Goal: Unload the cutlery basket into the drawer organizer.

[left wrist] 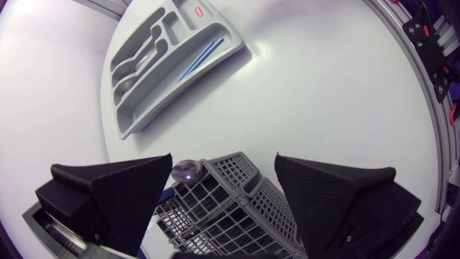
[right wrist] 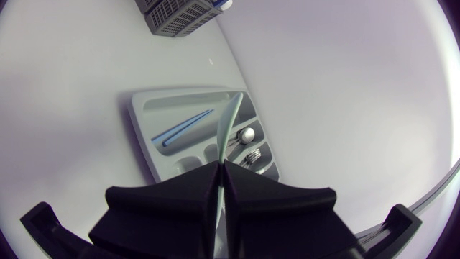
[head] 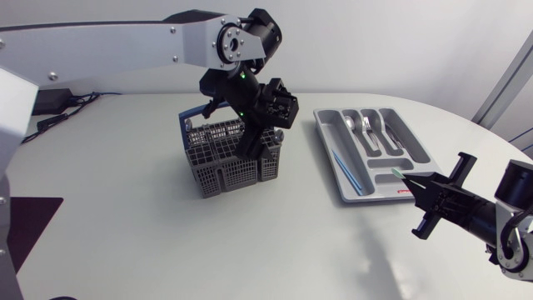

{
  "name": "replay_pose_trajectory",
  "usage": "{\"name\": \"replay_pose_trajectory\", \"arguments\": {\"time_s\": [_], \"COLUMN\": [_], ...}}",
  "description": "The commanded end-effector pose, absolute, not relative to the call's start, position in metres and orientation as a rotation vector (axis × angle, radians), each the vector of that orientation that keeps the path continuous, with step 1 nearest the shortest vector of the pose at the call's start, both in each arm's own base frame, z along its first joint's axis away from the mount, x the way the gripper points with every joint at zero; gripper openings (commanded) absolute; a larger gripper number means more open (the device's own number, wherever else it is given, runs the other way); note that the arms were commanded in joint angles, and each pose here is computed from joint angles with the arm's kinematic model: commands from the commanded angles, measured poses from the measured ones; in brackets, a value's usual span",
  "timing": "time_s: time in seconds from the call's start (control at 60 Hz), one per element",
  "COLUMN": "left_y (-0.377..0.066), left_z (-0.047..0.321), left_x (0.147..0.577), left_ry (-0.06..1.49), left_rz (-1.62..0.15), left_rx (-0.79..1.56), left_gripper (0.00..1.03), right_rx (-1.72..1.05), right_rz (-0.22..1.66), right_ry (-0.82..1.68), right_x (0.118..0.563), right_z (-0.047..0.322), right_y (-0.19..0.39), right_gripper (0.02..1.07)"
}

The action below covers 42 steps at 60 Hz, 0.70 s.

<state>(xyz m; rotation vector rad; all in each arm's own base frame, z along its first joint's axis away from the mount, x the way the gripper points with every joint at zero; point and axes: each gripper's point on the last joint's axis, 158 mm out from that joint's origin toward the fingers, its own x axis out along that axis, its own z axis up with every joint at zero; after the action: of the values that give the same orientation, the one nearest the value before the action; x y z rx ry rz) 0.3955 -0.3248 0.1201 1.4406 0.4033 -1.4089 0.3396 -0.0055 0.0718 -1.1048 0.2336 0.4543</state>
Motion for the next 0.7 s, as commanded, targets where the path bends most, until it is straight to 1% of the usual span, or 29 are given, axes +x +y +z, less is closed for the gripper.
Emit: {"name": "replay_pose_trajectory", "arguments": {"time_s": [0.0, 0.3, 0.683], "left_y": [-0.332, -0.326, -0.319], "left_z": [0.123, 0.125, 0.129], "left_x": [0.402, 0.398, 0.390], "left_ry": [0.399, 0.426, 0.437], "left_rz": [-1.389, -1.391, -1.388], "left_rx": [1.431, 1.419, 1.409], "left_gripper": [0.99, 0.99, 0.99], "right_rx": [-1.139, -1.172, -1.202], "right_rz": [0.473, 0.461, 0.417], "right_ry": [0.256, 0.281, 0.247], "right_x": [0.340, 0.355, 0.372], "right_z": [0.055, 0.038, 0.057], "right_y": [-0.014, -0.037, -0.049], "right_gripper": [0.08, 0.08, 0.08]}}
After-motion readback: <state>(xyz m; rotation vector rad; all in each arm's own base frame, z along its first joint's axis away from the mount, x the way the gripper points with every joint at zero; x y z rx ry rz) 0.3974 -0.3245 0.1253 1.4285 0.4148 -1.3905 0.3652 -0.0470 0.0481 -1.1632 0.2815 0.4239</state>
